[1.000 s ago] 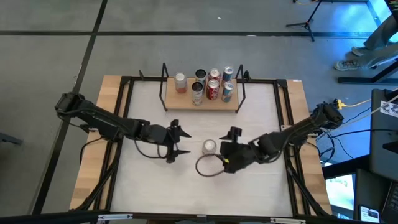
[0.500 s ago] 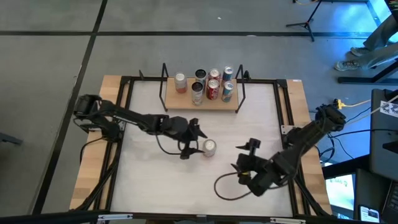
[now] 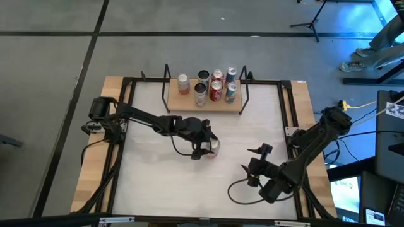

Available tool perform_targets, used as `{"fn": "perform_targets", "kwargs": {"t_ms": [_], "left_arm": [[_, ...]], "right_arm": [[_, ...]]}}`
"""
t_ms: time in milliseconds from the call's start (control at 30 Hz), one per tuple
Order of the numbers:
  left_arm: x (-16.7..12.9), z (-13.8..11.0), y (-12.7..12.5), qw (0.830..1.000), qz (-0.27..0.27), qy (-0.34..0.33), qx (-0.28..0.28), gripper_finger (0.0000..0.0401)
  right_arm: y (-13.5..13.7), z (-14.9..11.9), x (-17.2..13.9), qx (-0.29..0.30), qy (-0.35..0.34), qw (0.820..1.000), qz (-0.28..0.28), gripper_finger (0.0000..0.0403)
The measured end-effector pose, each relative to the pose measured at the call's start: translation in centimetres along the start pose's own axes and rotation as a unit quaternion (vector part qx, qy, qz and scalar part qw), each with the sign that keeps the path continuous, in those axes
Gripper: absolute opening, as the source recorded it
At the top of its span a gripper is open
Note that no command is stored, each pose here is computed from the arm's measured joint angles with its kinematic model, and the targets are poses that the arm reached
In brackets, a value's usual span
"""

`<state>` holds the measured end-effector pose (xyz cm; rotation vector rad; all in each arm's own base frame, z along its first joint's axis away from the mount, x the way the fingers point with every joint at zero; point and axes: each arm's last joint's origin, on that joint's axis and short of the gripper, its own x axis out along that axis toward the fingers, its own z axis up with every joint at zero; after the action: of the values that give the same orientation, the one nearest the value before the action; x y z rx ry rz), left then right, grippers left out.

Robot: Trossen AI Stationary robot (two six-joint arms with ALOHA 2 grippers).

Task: Place canned beverage on shelf
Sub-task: Put the white soda can on the shelf

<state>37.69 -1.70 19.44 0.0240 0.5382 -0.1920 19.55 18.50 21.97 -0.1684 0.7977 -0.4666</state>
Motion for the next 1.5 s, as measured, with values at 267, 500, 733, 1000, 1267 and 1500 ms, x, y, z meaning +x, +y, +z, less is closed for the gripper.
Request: {"fn": "perform_targets", "kwargs": {"t_ms": [267,500,733,1000,1267,1500], "left_arm": [[0.5,-0.3,0.1,1.0,0.012,-0.001,0.007,0.032],[0.2,0.0,-0.4,1.0,0.009,-0.001,0.008,0.032],[-0.6,0.8,-1.4,1.0,0.019,-0.013,0.013,0.032],[-0.8,0.7,-0.4,0.998,0.058,-0.008,0.021,0.032],[-0.8,0.4,-0.6,1.0,-0.012,0.003,0.015,0.032],[-0.8,0.5,-0.5,1.0,-0.001,-0.001,0.015,0.032]], "right_arm": [[-0.9,-0.5,1.8,0.014,0.02,0.999,-0.03,0.0349],[-1.0,-0.4,2.0,0.011,0.02,0.999,-0.034,0.0349],[-0.8,-0.2,2.0,0.019,0.009,0.999,-0.03,0.0349],[-0.8,-0.2,2.0,0.021,0.008,0.999,-0.029,0.0349],[-0.8,-0.2,2.0,0.019,0.007,0.999,-0.029,0.0349],[-0.8,-0.2,2.0,0.017,0.007,0.999,-0.029,0.0349]]}}
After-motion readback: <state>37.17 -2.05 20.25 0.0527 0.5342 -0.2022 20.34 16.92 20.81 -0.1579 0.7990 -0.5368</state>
